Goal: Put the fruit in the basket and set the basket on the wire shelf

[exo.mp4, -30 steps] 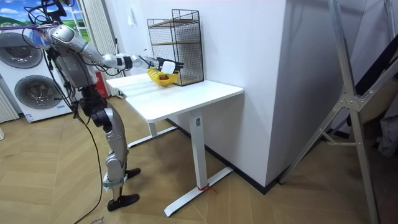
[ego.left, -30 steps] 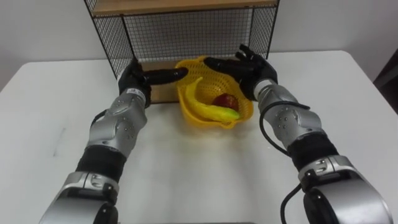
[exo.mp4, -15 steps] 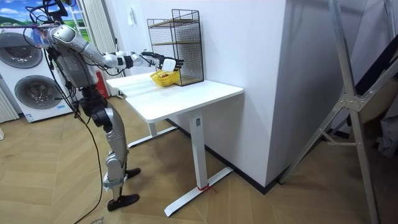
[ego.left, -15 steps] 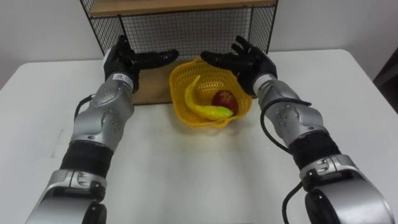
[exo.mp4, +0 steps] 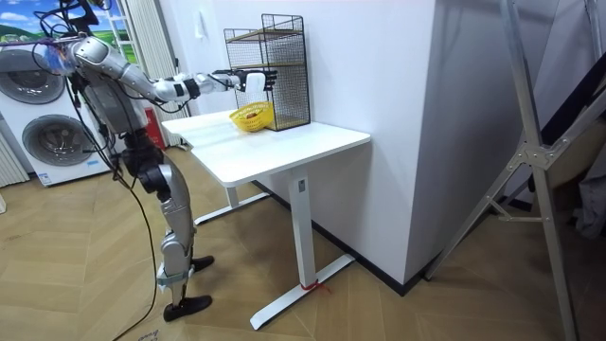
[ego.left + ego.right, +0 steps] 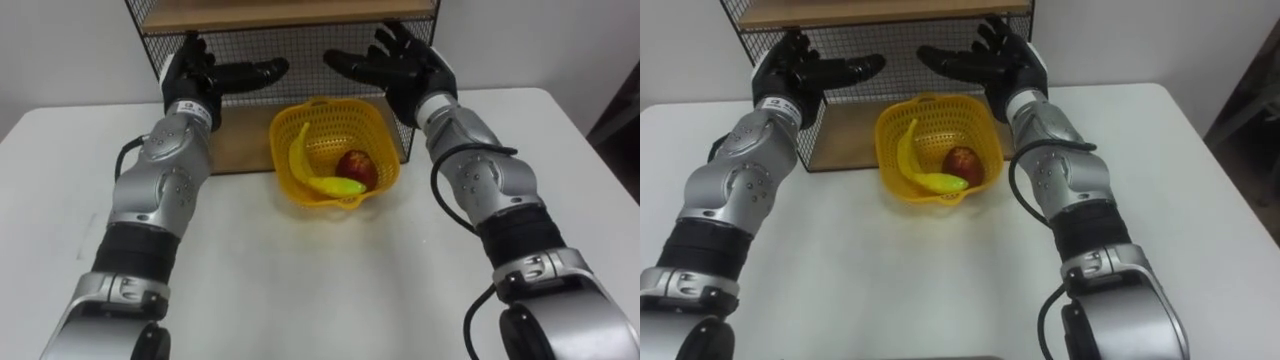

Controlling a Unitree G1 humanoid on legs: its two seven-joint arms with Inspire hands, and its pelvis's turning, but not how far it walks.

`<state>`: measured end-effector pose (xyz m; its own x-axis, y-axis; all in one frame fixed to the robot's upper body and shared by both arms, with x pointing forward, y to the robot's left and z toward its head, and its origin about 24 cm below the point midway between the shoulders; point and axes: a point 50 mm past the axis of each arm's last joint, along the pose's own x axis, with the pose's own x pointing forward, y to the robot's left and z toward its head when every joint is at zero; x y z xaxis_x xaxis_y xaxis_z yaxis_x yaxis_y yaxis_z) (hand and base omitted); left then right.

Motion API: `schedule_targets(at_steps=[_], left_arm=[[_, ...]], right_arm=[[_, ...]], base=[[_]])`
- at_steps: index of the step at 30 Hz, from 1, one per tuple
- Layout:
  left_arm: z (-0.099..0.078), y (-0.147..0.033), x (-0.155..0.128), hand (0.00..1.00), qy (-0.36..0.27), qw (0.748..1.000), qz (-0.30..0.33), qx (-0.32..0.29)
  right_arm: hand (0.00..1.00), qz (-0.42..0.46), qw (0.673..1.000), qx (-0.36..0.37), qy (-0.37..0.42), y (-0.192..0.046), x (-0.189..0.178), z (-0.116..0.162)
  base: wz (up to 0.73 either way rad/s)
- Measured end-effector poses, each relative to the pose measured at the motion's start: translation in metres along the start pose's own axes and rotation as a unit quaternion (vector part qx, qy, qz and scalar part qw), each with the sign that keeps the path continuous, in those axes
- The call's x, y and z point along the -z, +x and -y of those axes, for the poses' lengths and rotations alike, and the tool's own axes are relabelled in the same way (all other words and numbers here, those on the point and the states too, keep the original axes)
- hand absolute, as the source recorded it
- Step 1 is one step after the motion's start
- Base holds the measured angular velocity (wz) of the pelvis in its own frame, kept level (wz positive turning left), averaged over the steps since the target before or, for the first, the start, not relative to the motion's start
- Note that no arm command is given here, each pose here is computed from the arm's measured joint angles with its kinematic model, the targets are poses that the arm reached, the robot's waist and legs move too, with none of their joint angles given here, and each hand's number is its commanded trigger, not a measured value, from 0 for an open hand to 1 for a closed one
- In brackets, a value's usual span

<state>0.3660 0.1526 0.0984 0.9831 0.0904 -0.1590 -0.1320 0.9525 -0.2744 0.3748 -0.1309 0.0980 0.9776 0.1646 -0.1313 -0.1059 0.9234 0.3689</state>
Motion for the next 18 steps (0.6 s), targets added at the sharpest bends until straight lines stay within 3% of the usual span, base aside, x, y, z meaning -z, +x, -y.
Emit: schedule_targets(at_steps=[11, 18], left_arm=[[0.0, 0.0, -0.003, 0.0, -0.001, 1.0, 0.005, 0.001], [0.003, -0.011, -0.012, 0.0, -0.003, 0.999, 0.041, 0.025]], right_arm=[[0.0, 0.021, 1.0, -0.014, -0.013, -0.002, -0.013, -0.005], [0.0, 0.053, 0.997, -0.04, -0.05, -0.021, -0.013, -0.005]], base=[[0.0], [-0.03]])
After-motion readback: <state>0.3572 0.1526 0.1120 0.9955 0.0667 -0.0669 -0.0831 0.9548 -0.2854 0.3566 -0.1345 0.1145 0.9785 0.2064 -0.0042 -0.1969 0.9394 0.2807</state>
